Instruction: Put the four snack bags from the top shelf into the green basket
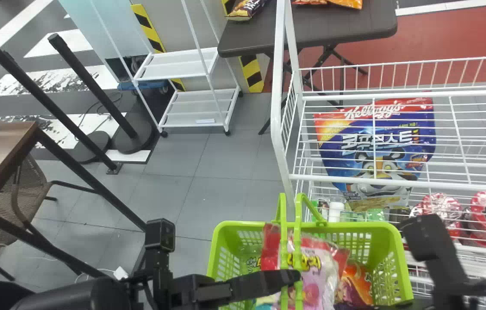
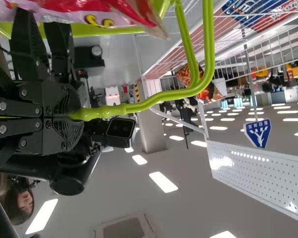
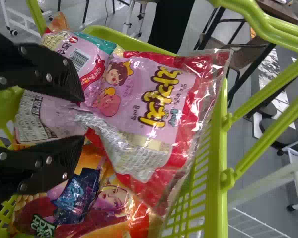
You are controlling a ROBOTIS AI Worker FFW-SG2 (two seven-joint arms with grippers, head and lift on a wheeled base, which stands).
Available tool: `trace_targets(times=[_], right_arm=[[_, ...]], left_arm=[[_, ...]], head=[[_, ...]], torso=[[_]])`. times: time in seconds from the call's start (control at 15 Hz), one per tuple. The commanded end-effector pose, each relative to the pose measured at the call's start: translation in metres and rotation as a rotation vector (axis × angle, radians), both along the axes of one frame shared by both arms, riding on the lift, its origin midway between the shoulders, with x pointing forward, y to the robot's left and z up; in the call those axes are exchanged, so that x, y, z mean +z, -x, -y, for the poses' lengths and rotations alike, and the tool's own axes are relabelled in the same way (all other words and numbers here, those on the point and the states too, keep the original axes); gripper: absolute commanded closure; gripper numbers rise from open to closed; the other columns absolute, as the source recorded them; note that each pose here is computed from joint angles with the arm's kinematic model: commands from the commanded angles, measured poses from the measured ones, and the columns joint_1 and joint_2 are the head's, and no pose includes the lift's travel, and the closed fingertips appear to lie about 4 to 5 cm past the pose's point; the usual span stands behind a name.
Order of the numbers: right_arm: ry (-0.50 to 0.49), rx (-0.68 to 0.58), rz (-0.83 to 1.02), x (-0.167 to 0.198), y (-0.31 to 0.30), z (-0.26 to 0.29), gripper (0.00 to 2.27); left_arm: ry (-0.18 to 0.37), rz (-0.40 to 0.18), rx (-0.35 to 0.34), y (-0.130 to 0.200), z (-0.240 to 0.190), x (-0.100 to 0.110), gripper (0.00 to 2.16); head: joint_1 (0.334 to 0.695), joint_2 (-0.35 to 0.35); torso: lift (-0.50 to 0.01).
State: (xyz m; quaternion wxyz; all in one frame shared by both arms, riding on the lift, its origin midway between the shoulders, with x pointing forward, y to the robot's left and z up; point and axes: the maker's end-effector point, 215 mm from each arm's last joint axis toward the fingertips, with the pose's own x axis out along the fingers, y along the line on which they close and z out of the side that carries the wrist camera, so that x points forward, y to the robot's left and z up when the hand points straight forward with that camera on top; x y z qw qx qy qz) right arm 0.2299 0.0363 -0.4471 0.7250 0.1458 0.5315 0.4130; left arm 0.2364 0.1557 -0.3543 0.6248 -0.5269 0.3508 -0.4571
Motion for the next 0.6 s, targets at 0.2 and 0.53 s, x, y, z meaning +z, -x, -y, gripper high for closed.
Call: trace_targets(times=[0.2, 0.53], right_arm=[[-0.076, -0.240, 0.121, 0.062, -0.066, 0.095, 0.03], [0.107, -0.573, 0.240, 0.067, -0.163, 0.246, 0.03]], left_arm=[[0.005, 0.000, 0.000, 0.001, -0.004, 0.002, 2.13], [0.012, -0.003, -0.002, 0.004, -0.003, 0.003, 2.13]], head=[[0.695, 0.350], [0.695, 0.073]], torso=[[0.000], [0.000]])
